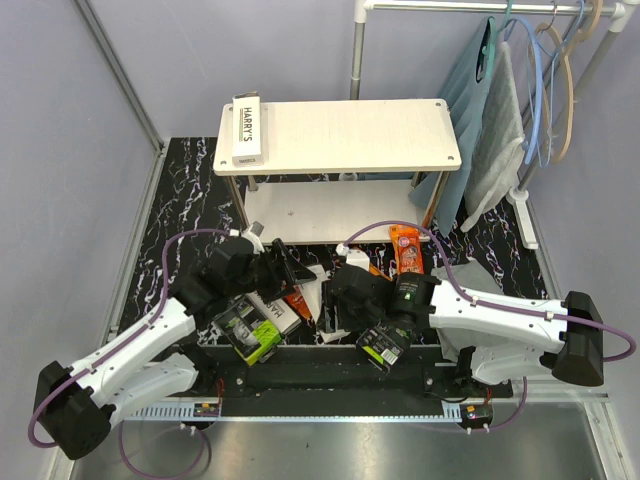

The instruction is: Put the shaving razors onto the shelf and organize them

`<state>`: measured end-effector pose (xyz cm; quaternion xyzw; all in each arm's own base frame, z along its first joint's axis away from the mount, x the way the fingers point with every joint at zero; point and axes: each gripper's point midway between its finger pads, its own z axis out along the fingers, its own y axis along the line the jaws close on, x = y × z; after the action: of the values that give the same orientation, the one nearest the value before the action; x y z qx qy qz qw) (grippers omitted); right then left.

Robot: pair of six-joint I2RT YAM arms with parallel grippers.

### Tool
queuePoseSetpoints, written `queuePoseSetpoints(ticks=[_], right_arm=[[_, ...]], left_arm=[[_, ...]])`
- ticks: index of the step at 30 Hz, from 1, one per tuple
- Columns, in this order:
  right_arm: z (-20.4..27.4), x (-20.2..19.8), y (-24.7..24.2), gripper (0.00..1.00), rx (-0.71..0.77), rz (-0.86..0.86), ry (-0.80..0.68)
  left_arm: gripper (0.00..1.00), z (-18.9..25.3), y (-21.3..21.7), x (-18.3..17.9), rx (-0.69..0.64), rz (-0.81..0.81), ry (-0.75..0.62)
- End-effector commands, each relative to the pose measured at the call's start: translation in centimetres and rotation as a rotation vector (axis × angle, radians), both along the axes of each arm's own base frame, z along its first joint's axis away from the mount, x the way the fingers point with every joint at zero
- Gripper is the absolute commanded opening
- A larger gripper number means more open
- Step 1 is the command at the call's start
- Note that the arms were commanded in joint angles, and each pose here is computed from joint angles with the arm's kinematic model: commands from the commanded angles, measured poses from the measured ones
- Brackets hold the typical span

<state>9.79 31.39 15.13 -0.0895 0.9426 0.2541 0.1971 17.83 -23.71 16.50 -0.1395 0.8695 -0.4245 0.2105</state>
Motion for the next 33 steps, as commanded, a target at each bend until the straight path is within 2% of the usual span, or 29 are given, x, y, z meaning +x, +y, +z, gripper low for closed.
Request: queuePoseSetpoints(ticks=[1,4,7,8,10,11,14,17,20,21,23,24,31,33], right_arm=[[3.5,0.6,1.9,0.09,0.142,-0.018,-0.056],[3.7,0.7,2.1,0.09,0.150,-0.023,-0.059],[4.0,0.8,2.2,0.09,0.164,-0.030,-0.069],[4.1,0.8,2.1,0.09,0.166,-0.032,-0.072],[4.3,0.9,2.2,0.09,0.172,-0.035,-0.077],[4.3,0.9,2.2,0.09,0.173,-0.034,-0.079],[4.2,0.8,2.2,0.10,0.176,-0.028,-0.075],[4.2,0.6,2.3,0.12,0.194,-0.026,-0.067],[4.1,0.5,2.3,0.16,0.209,-0.023,-0.063],[4.1,0.4,2.3,0.27,0.216,-0.022,-0.063],[4.5,0.4,2.1,0.36,0.236,-0.033,-0.065],[4.3,0.4,1.9,0.45,0.234,-0.037,-0.066],[5.2,0.3,0.6,0.73,0.293,-0.045,-0.096],[5.6,-0.1,0.1,0.76,0.331,-0.030,-0.108]], left_arm=[[0.80,0.8,-1.6,0.0,-0.066,-0.036,-0.020],[0.77,0.6,-2.2,-0.3,-0.070,-0.049,-0.013],[0.69,0.8,-2.6,-0.5,-0.081,-0.061,-0.019],[0.63,0.8,-2.6,-0.5,-0.082,-0.055,-0.016],[0.58,0.7,-2.7,-0.6,-0.085,-0.052,-0.012],[0.51,0.5,-2.7,-0.7,-0.085,-0.048,-0.008],[0.40,0.0,-2.5,-0.9,-0.085,-0.042,0.002],[0.32,0.1,-2.6,-1.0,-0.097,-0.048,-0.010],[0.29,0.8,-2.8,-1.1,-0.125,-0.065,-0.044],[0.28,1.2,-2.9,-1.0,-0.138,-0.067,-0.063],[0.28,1.5,-2.9,-1.1,-0.141,-0.084,-0.084],[0.28,1.8,-3.0,-1.1,-0.150,-0.091,-0.102],[0.28,3.0,-4.0,-2.6,-0.201,-0.243,-0.196],[0.28,3.5,-4.4,-2.8,-0.225,-0.284,-0.232]])
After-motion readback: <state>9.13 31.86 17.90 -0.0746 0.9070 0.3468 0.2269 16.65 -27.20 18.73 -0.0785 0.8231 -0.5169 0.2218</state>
